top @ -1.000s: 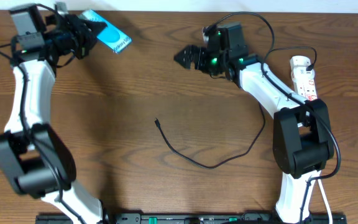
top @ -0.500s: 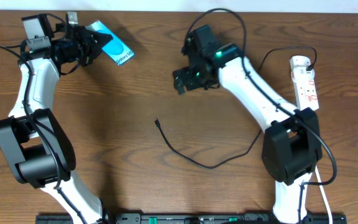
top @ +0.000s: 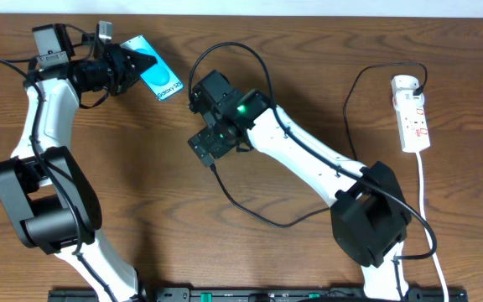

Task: Plug charger to phone and switch on socket
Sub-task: 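Move the right gripper down over the cable's USB-C plug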

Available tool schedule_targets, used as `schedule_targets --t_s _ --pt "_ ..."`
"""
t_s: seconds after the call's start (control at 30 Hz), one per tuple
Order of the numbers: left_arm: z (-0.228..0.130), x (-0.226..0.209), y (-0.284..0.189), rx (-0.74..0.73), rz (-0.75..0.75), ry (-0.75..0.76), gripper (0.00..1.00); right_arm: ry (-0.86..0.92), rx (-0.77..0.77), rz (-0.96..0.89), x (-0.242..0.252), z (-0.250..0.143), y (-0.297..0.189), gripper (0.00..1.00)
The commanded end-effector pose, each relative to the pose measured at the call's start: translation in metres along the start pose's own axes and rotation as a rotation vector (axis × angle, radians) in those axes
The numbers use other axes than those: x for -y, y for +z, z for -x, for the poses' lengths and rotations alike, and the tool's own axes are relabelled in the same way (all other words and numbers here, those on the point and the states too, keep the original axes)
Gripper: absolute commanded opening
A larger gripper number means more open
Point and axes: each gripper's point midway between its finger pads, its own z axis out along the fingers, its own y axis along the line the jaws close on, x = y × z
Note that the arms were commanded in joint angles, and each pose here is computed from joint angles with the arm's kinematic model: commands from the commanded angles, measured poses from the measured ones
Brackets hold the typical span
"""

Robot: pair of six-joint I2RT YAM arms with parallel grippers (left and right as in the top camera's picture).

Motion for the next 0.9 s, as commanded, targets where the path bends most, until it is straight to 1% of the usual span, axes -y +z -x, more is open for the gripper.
schedule_targets --t_s 0.0,0.03,0.3,0.43,0.5,0.63,0.67,0.77,0.8,0.87 --pt "0.005 0.014 -0.014 0.019 -0.034 0.058 0.07 0.023 -0.032 -0.035 -0.001 -0.006 0.015 0.95" --pt "0.007 0.012 -0.016 0.026 -0.027 0.056 0.07 0.030 -0.045 -0.036 -0.002 -0.009 0.020 0.92" --pt "0.020 0.000 -0.036 0.080 -0.004 0.038 0.07 0.056 -0.109 -0.038 -0.012 -0.024 0.051 0.93" --pt "0.022 -0.002 -0.040 0.090 -0.001 0.035 0.07 0.055 -0.114 -0.037 -0.017 -0.026 0.055 0.92" --pt "0.023 -0.003 -0.041 0.092 0.000 0.043 0.07 0.059 -0.112 -0.036 -0.020 -0.026 0.055 0.89" --pt "0.023 -0.003 -0.041 0.092 0.000 0.044 0.07 0.058 -0.113 -0.039 -0.024 -0.027 0.056 0.87" --pt "0.023 -0.004 -0.041 0.095 0.006 0.044 0.07 0.062 -0.111 -0.038 -0.025 -0.028 0.057 0.85" --pt "0.024 -0.004 -0.041 0.097 0.010 0.044 0.07 0.071 -0.117 -0.040 -0.025 -0.030 0.060 0.72" --pt "0.024 -0.004 -0.041 0.097 0.010 0.044 0.07 0.076 -0.119 -0.040 -0.025 -0.030 0.062 0.69" --pt "0.024 -0.004 -0.041 0.097 0.010 0.044 0.07 0.081 -0.128 -0.042 -0.024 -0.033 0.065 0.68"
